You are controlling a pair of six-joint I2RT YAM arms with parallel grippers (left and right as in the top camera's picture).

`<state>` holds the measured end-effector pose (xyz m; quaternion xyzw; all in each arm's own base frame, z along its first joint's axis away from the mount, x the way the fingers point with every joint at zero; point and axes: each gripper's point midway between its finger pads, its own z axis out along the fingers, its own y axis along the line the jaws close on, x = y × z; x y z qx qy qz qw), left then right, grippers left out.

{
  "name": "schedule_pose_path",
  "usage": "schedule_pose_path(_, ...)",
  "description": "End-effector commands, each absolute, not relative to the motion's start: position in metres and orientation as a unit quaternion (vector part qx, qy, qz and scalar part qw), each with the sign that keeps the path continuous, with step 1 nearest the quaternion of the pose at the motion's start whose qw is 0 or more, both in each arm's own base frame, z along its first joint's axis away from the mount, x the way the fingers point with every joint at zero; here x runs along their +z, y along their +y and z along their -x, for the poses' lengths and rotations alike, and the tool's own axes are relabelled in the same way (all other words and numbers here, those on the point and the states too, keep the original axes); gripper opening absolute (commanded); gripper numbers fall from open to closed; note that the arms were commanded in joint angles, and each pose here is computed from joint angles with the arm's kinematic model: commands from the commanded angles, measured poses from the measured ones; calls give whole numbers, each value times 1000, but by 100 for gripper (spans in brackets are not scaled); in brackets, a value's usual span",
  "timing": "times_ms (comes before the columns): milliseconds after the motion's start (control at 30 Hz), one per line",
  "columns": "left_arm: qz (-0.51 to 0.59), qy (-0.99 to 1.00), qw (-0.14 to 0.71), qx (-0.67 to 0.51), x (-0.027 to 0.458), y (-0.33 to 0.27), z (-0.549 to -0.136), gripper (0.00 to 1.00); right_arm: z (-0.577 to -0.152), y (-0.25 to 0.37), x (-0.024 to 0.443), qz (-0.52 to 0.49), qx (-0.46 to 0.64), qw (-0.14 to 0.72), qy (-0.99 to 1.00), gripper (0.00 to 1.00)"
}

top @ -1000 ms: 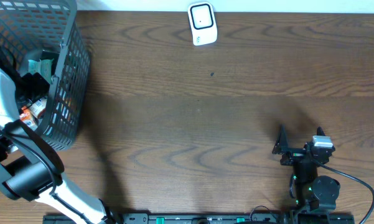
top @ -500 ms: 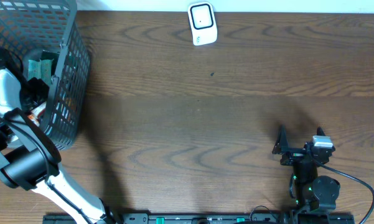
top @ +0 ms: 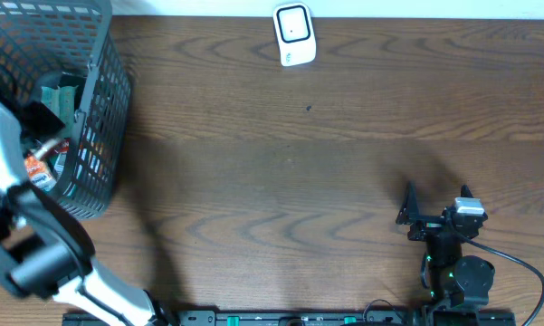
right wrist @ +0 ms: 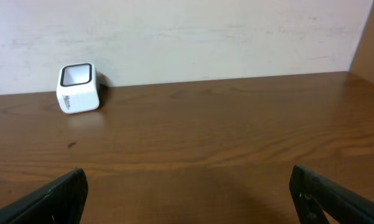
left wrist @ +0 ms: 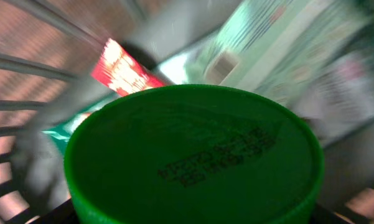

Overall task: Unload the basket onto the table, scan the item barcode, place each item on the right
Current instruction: 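Lift the jar out of the basket and carry it toward the scanner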

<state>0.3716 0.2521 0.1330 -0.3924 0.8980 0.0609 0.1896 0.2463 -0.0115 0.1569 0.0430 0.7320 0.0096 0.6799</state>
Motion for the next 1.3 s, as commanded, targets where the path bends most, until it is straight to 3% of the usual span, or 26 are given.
schedule_pose_path(0, 401, 869, 280, 74, 211, 250, -365, 60, -246, -14, 157, -51, 11, 680, 731, 99)
schedule_pose_path(333, 340, 820, 460, 20, 358, 176, -333, 60, -246, -14, 157, -51, 11, 680, 731, 99)
schedule_pose_path(600, 246, 813, 526, -44, 414, 78, -305, 60, -246, -14, 157, -51, 11, 680, 731, 99)
schedule_pose_path(767, 177, 861, 465, -104, 388, 7, -301, 60, -246, -14, 157, -51, 11, 680, 731, 99)
schedule_pose_path(1267, 5, 984, 147, -101, 192, -183, -318, 60, -246, -14, 157, -51, 11, 680, 731, 99)
